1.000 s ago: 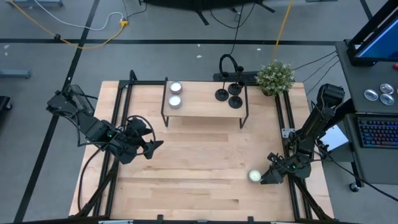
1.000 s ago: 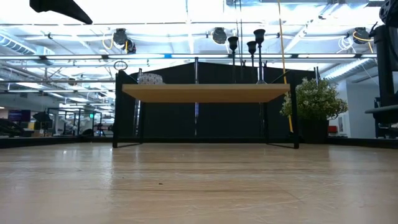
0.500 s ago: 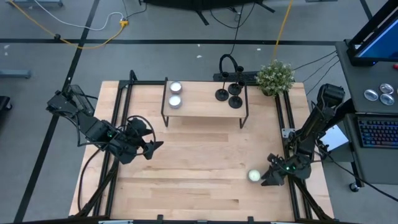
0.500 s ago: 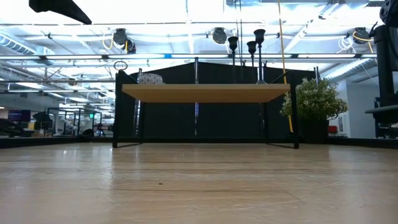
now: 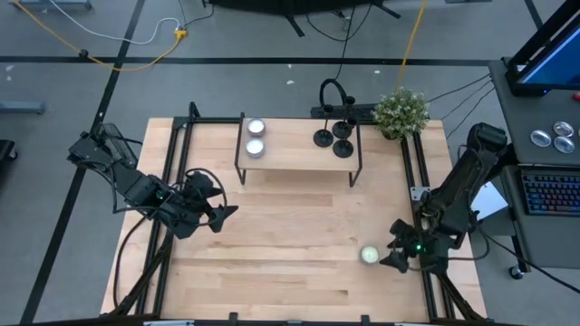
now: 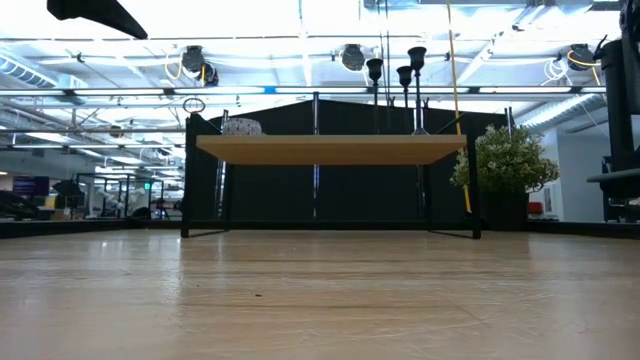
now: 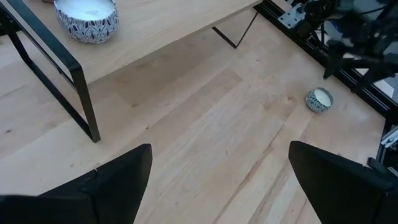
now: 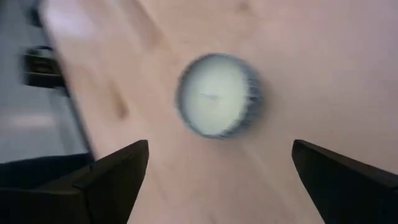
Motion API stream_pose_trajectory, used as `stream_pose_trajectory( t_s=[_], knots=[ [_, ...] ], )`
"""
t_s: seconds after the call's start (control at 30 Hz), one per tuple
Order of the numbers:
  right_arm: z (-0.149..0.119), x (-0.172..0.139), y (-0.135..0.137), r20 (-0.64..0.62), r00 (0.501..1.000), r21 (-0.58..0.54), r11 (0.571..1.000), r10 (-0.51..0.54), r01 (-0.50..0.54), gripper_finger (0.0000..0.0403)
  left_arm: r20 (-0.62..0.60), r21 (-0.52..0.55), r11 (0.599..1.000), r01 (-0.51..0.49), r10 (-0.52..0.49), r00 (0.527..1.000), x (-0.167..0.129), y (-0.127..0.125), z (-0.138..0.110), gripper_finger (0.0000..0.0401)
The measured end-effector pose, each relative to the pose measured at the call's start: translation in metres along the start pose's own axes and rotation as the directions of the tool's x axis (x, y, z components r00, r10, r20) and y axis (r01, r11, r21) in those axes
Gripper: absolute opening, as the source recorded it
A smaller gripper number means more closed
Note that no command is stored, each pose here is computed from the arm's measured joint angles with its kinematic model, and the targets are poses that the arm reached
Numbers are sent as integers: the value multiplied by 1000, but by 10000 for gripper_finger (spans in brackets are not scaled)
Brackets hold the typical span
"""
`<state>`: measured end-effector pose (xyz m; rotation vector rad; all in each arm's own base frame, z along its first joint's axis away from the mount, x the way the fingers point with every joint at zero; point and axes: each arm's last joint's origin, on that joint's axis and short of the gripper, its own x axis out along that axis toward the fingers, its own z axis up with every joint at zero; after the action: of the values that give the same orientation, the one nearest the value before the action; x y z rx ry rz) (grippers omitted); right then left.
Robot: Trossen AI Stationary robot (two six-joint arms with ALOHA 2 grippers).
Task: Pick & Place candle stick holders
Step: Put the blue patterned scented candle on the shelf
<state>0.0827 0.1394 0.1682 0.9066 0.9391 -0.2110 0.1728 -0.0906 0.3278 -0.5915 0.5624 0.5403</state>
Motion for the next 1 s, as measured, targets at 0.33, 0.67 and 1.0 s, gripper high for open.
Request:
stream_pose_trajectory(
  t_s=[0.33,0.67,1.0],
  knots=[
    [29,-13,30,-51,995,-94,992,-90,85,391,0,15,1000,0,0,1000,0,0,0,375],
    [38,-10,26,-1,990,-26,990,-140,140,391,0,24,1000,0,0,1000,0,0,0,385],
    [40,-9,31,11,996,-95,992,-86,86,391,0,40,999,0,0,1000,0,0,0,382]
  ],
)
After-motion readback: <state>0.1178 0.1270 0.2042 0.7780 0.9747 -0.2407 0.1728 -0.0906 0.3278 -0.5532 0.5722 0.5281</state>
